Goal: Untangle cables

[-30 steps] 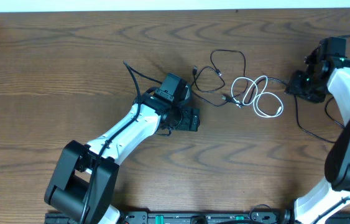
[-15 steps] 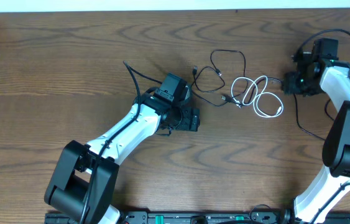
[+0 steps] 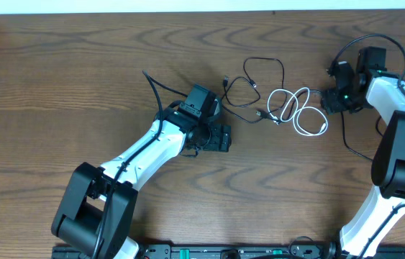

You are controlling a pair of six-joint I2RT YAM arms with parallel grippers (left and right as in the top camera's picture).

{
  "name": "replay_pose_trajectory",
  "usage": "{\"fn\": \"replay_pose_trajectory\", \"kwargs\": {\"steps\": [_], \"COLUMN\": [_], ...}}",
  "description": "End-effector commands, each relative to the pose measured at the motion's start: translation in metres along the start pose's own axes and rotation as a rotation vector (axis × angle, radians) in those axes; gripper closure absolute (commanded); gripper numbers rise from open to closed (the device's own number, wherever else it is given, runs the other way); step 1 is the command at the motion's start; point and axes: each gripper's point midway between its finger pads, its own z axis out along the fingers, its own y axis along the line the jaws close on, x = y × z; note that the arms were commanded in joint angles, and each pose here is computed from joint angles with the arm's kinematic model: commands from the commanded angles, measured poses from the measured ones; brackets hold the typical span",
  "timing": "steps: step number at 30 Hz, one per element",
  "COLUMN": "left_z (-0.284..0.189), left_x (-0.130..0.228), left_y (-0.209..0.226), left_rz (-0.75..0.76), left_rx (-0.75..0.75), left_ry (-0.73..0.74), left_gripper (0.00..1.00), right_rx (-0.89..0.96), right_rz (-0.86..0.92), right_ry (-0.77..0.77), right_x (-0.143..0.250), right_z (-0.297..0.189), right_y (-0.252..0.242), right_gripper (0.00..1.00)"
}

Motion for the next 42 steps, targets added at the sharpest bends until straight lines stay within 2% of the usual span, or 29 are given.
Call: {"fn": "replay_pose_trajectory", "kwargs": {"steps": [1,9,11,14,18,23,30,36,42], "left_z": [-0.001,-0.001,-0.001,-0.001,-0.001,-0.001,-0.001,-0.001,-0.001], "left_x": [-0.001,-0.001,-0.001,-0.001,-0.001,-0.001,0.000,0.000,0.000], "left_y": [-0.001,-0.001,-0.001,-0.001,-0.001,-0.001,-0.001,0.000,0.000], "left_rz": [0.023,0.022,0.022,0.022,0.022,0.022,0.022,0.022,0.022], "left_rx": [-0.002,-0.002,-0.001,-0.001,-0.001,-0.002,-0.002,-0.003,-0.003], "left_ry": [-0.004,-0.004,-0.003,-0.003,-0.003,-0.003,-0.003,-0.001,0.000], "left_gripper": [0.13,0.13,0.13,0.13,0.14,0.13,0.13,0.13,0.13], "right_rx": [-0.017,-0.012,-0.014,-0.021,-0.026,-0.013,0.133,0.293,0.441], "right_rz": [-0.021,0.029,0.033,0.037,0.051,0.120,0.422,0.604,0.777], "right_ry": [-0.003,-0.013,-0.003,0.014,0.027,0.033,0.051,-0.021,-0.198], "right_x": [-0.001,-0.003,0.002,0.010,0.015,0.017,0.034,0.052,0.063], "right_z": [0.007,0.009,0.011,0.014,0.016,0.016,-0.007,-0.066,-0.149], "right_y": [0.006,0.005,0.005,0.007,0.009,0.006,-0.043,-0.106,-0.159], "right_gripper": [0.36,0.42,0.48,0.65,0.99,0.99,0.99,0.99,0.99]}}
